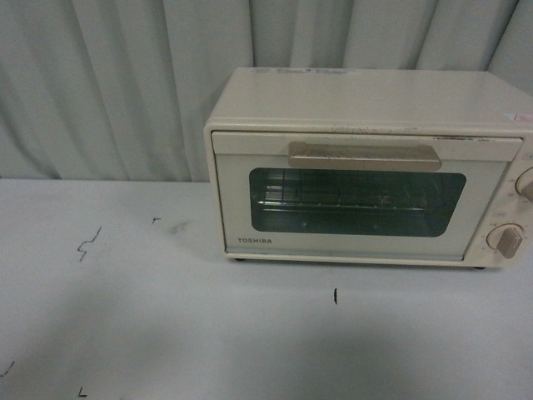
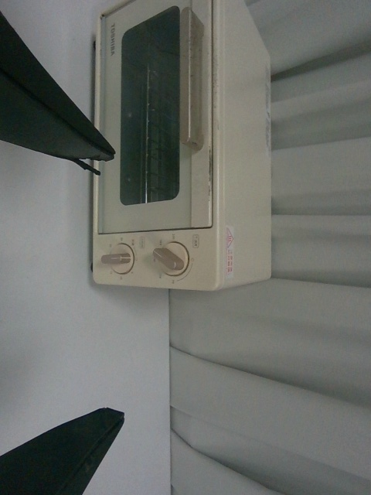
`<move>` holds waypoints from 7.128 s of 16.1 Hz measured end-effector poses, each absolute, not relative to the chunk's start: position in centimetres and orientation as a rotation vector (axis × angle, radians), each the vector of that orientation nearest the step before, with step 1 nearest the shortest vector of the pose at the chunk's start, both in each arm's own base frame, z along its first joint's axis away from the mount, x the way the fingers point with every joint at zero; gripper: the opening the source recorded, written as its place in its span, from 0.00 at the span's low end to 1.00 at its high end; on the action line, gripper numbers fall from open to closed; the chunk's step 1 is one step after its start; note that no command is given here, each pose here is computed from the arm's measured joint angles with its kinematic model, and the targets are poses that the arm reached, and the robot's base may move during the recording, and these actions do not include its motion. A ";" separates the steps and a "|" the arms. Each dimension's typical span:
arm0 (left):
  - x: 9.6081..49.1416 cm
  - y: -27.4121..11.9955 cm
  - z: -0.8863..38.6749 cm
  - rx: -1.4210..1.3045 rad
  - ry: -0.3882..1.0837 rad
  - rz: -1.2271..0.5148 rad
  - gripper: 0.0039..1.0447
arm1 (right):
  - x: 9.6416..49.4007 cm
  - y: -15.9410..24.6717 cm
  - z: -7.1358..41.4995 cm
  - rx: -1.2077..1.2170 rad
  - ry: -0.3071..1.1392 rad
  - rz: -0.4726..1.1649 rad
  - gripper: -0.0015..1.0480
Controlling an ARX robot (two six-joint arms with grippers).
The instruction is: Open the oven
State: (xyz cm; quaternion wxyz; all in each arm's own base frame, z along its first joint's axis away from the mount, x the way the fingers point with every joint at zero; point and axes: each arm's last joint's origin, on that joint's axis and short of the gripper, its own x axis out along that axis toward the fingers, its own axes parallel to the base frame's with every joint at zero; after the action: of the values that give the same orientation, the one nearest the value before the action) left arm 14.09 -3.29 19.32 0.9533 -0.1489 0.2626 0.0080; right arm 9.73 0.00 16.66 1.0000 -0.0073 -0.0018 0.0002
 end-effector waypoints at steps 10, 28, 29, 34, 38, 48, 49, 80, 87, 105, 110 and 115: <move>21.3 -17.3 12.3 -0.667 0.897 -0.115 0.94 | 9.7 0.0 16.7 -0.015 -0.004 0.000 0.94; 25.9 -18.6 5.7 -0.874 0.822 -0.027 0.94 | 9.7 0.0 16.7 -0.015 -0.004 0.000 0.94; 25.6 -18.4 5.3 -0.866 0.839 -0.018 0.94 | 9.7 0.0 16.7 -0.015 -0.004 0.000 0.94; 25.2 -18.5 4.9 -0.857 0.853 -0.021 0.94 | 9.7 0.0 16.7 -0.015 -0.004 0.000 0.94; 25.2 -18.5 4.9 -0.856 0.853 -0.021 0.94 | 9.7 0.0 16.7 -0.015 -0.004 0.000 0.94; 25.2 -18.5 4.9 -0.856 0.854 -0.020 0.94 | 11.9 0.2 19.0 -0.109 -0.103 -0.264 0.94; 25.2 -18.5 4.9 -0.856 0.854 -0.020 0.94 | 13.7 0.4 20.3 -0.165 -0.120 -0.250 0.94; 25.2 -18.5 4.9 -0.857 0.855 -0.023 0.94 | 32.0 10.9 17.6 -1.410 0.043 0.711 0.02; 25.2 -18.5 4.9 -0.857 0.855 -0.023 0.94 | 31.4 10.8 20.5 -1.423 0.000 0.657 0.02; 25.2 -18.5 4.9 -0.857 0.855 -0.024 0.94 | 32.6 8.5 18.3 -1.298 0.134 0.679 0.02; 25.2 -18.5 4.9 -0.858 0.855 -0.024 0.94 | 32.5 8.1 18.1 -1.234 0.170 0.697 0.02; 25.2 -18.5 4.9 -0.858 0.855 -0.024 0.94 | 32.4 7.3 17.8 -1.180 0.199 0.720 0.02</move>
State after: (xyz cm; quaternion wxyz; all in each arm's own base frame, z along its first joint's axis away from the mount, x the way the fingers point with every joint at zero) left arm 25.23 -18.52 4.92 0.8221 -0.4030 0.4020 -0.0114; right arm 32.39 7.30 17.82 0.7659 -0.5433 0.0915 0.3313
